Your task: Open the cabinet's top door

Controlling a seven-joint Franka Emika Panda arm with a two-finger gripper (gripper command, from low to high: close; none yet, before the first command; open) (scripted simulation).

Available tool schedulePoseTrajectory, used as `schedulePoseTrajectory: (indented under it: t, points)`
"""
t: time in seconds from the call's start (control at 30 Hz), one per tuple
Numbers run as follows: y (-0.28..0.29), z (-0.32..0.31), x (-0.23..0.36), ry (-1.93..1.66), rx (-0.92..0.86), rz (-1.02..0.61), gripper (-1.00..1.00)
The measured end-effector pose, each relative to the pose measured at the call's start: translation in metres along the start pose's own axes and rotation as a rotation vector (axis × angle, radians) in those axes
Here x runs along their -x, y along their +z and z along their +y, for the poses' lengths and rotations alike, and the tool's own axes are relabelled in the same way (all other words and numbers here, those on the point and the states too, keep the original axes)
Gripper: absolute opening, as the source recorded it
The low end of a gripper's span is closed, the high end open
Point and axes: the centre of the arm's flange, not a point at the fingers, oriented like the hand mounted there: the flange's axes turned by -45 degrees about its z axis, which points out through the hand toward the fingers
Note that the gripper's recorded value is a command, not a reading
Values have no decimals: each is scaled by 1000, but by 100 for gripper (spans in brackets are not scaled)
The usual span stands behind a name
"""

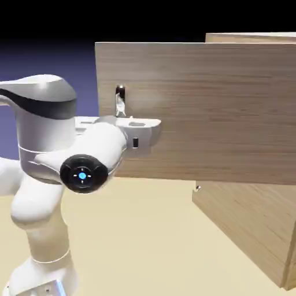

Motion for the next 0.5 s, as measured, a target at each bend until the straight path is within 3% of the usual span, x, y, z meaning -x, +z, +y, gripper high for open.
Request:
schedulePoseTrajectory:
  t: [0.5]
  points:
    - [-127, 62, 0, 0, -292, 0, -100]
